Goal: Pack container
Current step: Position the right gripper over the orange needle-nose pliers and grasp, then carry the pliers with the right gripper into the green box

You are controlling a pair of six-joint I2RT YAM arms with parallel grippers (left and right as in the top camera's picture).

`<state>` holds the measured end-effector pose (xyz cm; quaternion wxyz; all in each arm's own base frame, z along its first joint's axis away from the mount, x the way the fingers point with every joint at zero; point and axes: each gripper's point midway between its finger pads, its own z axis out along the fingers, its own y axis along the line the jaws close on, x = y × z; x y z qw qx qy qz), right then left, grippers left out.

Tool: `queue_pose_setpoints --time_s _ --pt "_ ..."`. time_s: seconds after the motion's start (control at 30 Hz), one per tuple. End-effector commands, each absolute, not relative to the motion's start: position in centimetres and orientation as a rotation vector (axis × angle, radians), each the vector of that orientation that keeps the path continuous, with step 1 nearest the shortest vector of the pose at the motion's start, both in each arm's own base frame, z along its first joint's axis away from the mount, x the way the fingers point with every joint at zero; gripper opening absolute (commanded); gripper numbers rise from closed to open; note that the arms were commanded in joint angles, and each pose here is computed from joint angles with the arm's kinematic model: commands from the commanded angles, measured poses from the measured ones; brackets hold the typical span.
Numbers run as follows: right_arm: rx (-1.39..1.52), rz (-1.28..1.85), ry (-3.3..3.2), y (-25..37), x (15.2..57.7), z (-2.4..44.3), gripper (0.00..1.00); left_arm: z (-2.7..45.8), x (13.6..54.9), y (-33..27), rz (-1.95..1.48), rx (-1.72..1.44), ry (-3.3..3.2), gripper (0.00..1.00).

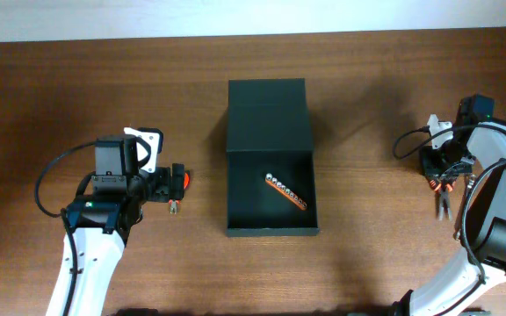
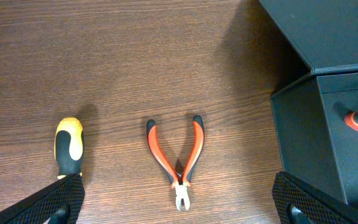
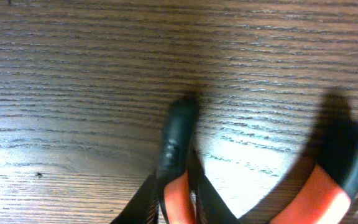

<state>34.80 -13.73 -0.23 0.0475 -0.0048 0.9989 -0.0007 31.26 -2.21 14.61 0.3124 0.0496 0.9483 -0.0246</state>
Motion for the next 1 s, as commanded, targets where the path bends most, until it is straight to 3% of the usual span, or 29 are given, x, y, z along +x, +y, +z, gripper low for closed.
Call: queue_pose_setpoints --time_s 0.0,0.23,0.47,0.77,0.97 --pt "-0.016 0.025 3.09 -13.3 33.6 -1.6 0.16 15.1 31.7 -2.3 -0.071 0.149 2.489 0.99" --pt "-0.018 0.062 3.079 -12.9 33.8 -1.6 0.04 15.1 31.7 -2.3 -0.07 0.149 2.489 0.99" --pt "-0.007 0.103 3.053 -12.3 34.9 -0.3 0.04 15.1 31.7 -2.2 -0.069 0.149 2.489 0.99" --pt "-0.185 0.053 2.937 -9.1 39.5 9.6 0.04 15.1 31.7 -2.2 -0.069 0.149 2.489 0.99" --pt "-0.491 0.097 2.917 -1.1 39.5 16.6 0.04 15.1 31.7 -2.2 -0.069 0.149 2.489 0.99"
